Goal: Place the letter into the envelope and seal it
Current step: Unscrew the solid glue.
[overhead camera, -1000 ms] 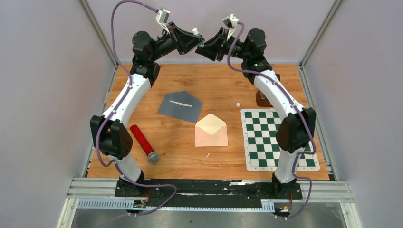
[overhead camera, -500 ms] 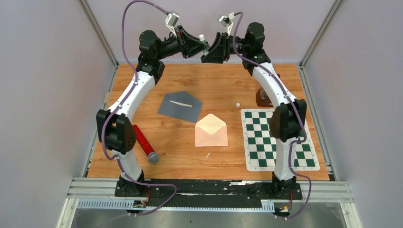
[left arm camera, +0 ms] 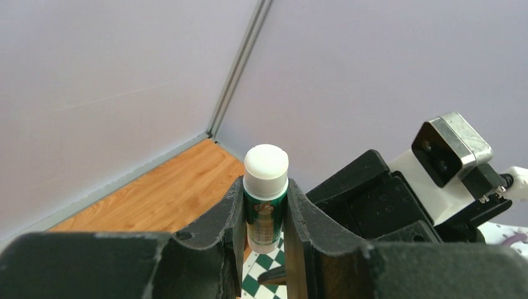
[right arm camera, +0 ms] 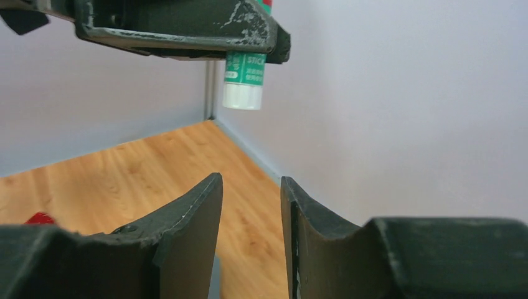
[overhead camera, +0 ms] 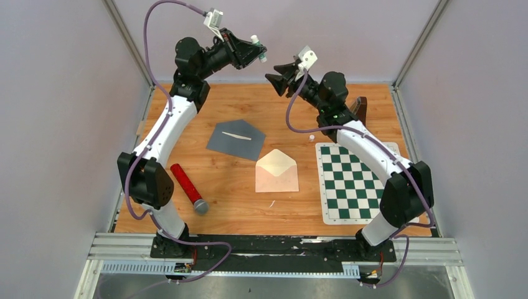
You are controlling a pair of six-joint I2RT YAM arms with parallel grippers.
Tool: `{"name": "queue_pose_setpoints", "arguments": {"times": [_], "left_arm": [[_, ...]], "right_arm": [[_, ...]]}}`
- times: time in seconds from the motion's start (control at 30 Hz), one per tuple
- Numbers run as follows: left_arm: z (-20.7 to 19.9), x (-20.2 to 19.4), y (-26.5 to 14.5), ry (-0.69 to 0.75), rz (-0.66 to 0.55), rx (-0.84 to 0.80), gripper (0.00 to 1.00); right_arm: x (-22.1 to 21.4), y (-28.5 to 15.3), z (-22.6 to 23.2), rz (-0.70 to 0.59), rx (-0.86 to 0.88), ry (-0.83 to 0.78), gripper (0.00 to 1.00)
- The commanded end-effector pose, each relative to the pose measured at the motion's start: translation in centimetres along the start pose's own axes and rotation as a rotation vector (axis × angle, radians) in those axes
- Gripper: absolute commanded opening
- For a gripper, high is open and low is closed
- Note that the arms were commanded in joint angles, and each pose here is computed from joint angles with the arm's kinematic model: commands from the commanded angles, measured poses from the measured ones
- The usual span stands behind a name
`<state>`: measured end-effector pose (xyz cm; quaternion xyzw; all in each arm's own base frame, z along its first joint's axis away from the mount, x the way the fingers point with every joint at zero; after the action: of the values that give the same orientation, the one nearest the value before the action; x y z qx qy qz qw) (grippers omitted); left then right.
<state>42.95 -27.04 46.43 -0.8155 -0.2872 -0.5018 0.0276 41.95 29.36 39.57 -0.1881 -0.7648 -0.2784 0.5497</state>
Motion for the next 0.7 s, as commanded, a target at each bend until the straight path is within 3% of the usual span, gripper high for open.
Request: {"name": "queue_pose_setpoints", "arguments": {"times": [0.0,0.4,0.67], "left_arm": [[-2.0,1.9,-0.6,0.019,-0.047,-0.005,0.0],[-2.0,1.4,-0.6,0.011,-0.043,-0.008,0.0],[-1.9,1.1,-0.5,-0.005,-0.038,-0.008,0.0]], "right_arm": [[2.5,0.7,-3.2,-0.092,-0.174,-0.184,0.4],[4.0,2.5,-0.2,-0.15,-0.04,-0.232,0.35],[4.4,3.4,-0.6,-0.158,-0.061,-0.232,0.31]]}}
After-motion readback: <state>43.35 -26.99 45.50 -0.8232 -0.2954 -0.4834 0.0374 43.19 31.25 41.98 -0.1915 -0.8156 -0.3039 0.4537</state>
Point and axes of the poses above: each gripper's point midway between its finger pads, its own y axis out along the fingers, its own z axis along the line the jaws close on, x = y × z, the point moved 1 cm from there along -y, back along the fingers, and after that the axes turned 6 degrees about -y, right-handed, at the moved point
